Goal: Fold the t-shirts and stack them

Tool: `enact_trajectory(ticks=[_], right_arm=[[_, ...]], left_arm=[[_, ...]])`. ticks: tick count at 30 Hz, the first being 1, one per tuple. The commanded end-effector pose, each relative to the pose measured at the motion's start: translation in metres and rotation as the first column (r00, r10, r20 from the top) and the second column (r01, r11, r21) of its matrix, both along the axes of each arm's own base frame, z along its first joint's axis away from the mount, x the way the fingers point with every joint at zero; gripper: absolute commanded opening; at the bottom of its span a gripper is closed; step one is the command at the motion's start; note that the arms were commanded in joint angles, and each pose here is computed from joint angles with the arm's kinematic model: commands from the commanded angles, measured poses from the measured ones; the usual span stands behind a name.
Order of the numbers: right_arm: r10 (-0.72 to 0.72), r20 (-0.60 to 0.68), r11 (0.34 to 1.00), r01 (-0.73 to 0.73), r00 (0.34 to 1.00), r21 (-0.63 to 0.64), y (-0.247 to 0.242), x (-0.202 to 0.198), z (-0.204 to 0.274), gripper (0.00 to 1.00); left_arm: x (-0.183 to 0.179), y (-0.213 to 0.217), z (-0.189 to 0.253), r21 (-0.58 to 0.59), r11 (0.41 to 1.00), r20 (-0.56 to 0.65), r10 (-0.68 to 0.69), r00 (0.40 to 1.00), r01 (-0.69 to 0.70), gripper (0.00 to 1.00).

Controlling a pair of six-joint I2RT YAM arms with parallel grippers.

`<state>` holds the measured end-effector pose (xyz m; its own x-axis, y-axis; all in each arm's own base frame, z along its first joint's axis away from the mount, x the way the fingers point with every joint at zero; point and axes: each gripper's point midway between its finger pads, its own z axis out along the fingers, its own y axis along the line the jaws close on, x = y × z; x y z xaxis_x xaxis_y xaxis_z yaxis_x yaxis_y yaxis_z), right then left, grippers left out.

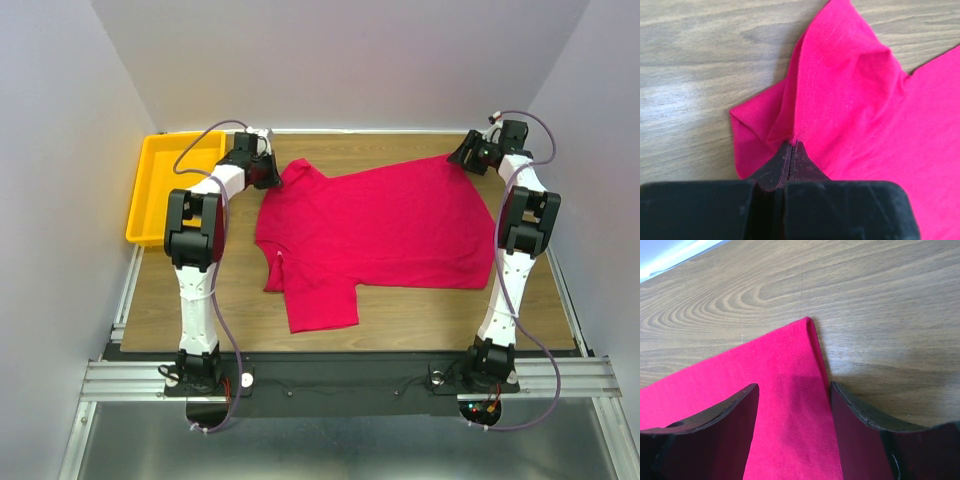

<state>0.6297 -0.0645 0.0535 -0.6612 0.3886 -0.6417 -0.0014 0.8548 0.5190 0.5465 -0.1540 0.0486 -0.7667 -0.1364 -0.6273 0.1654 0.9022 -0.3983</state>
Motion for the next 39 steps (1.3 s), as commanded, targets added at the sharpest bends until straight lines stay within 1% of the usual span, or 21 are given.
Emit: enact_trajectory(ticks=[1,5,8,10,11,12,13,14,17,19,20,21,22,23,24,27,28,29,32,36,39], right_arm=[[-0.006,0.065,1.0,0.007,0.998,-0.007,-0.007,0.002,0.039,0.65],[-0.007,0.069,1.0,0.008,0.998,-0.009,-0.007,0.002,0.042,0.65],[-0.006,0.069,1.0,0.007,0.998,-0.013,-0.007,0.002,0.042,0.65],[-0.006,0.069,1.0,0.007,0.998,-0.013,-0.007,0.002,0.042,0.65],[-0.007,0.067,1.0,0.008,0.998,-0.013,-0.007,0.001,0.041,0.65],[-0.006,0.067,1.0,0.007,0.998,-0.013,-0.007,0.001,0.041,0.65],[-0.005,0.069,1.0,0.006,0.998,-0.014,-0.007,0.001,0.042,0.65],[-0.007,0.067,1.0,0.008,0.998,-0.013,-0.008,0.001,0.041,0.65],[-0.009,0.068,1.0,0.01,0.998,-0.011,-0.008,0.001,0.043,0.65],[-0.009,0.072,1.0,0.01,0.997,-0.012,-0.008,0.002,0.044,0.65],[-0.011,0.073,1.0,0.011,0.997,-0.012,-0.009,0.002,0.045,0.65],[-0.011,0.075,1.0,0.012,0.997,-0.013,-0.009,0.002,0.046,0.65],[-0.011,0.075,1.0,0.012,0.997,-0.013,-0.009,0.002,0.046,0.65],[-0.012,0.075,1.0,0.013,0.997,-0.013,-0.009,0.002,0.046,0.65],[-0.011,0.075,1.0,0.012,0.997,-0.013,-0.009,0.002,0.046,0.65],[-0.012,0.072,1.0,0.013,0.997,-0.012,-0.01,0.001,0.045,0.65],[-0.012,0.072,1.0,0.013,0.997,-0.01,-0.01,0.001,0.045,0.65],[-0.012,0.07,1.0,0.013,0.997,-0.009,-0.01,0.001,0.044,0.65],[-0.012,0.068,1.0,0.013,0.998,-0.003,-0.009,0.001,0.043,0.65],[-0.014,0.069,1.0,0.014,0.998,-0.007,-0.009,0.001,0.045,0.65],[-0.014,0.067,1.0,0.015,0.998,-0.01,-0.01,0.001,0.043,0.65]], left_arm=[[0.02,-0.006,0.096,-0.015,0.999,0.225,-0.033,0.974,0.037,0.0],[0.018,-0.013,0.102,-0.005,0.997,0.246,-0.072,0.967,0.076,0.0],[0.008,-0.022,0.099,0.017,0.99,0.252,-0.137,0.958,0.137,0.0],[0.003,-0.026,0.096,0.025,0.987,0.249,-0.162,0.955,0.161,0.04],[-0.001,-0.029,0.093,0.029,0.984,0.246,-0.179,0.953,0.177,0.09],[-0.009,-0.034,0.089,0.024,0.978,0.234,-0.205,0.95,0.205,0.2],[-0.014,-0.037,0.087,0.031,0.973,0.234,-0.23,0.945,0.229,0.27],[-0.019,-0.04,0.088,0.03,0.968,0.234,-0.247,0.94,0.247,0.36],[-0.041,-0.05,0.078,0.007,0.945,0.214,-0.32,0.923,0.326,0.45],[-0.046,-0.052,0.082,-0.002,0.94,0.226,-0.331,0.916,0.34,0.48],[-0.049,-0.049,0.084,0.005,0.945,0.229,-0.321,0.919,0.328,0.49],[-0.04,-0.036,0.094,0.052,0.97,0.273,-0.244,0.93,0.239,0.49],[-0.039,-0.036,0.094,0.052,0.97,0.274,-0.243,0.931,0.238,0.49],[-0.036,-0.029,0.097,0.068,0.979,0.287,-0.206,0.935,0.194,0.49],[-0.031,-0.016,0.104,0.095,0.99,0.307,-0.131,0.943,0.106,0.51],[-0.018,0.015,0.108,0.104,0.994,0.304,0.011,0.952,-0.045,0.54],[-0.016,0.015,0.107,0.094,0.994,0.297,0.022,0.955,-0.052,0.54],[-0.012,0.023,0.106,0.081,0.994,0.287,0.052,0.957,-0.079,0.53],[0.001,0.029,0.089,0.049,0.992,0.216,0.1,0.971,-0.113,0.52],[0.01,0.029,0.069,0.041,0.991,0.145,0.123,0.982,-0.13,0.48],[0.012,0.024,0.059,0.011,0.991,0.105,0.129,0.986,-0.131,0.46]])
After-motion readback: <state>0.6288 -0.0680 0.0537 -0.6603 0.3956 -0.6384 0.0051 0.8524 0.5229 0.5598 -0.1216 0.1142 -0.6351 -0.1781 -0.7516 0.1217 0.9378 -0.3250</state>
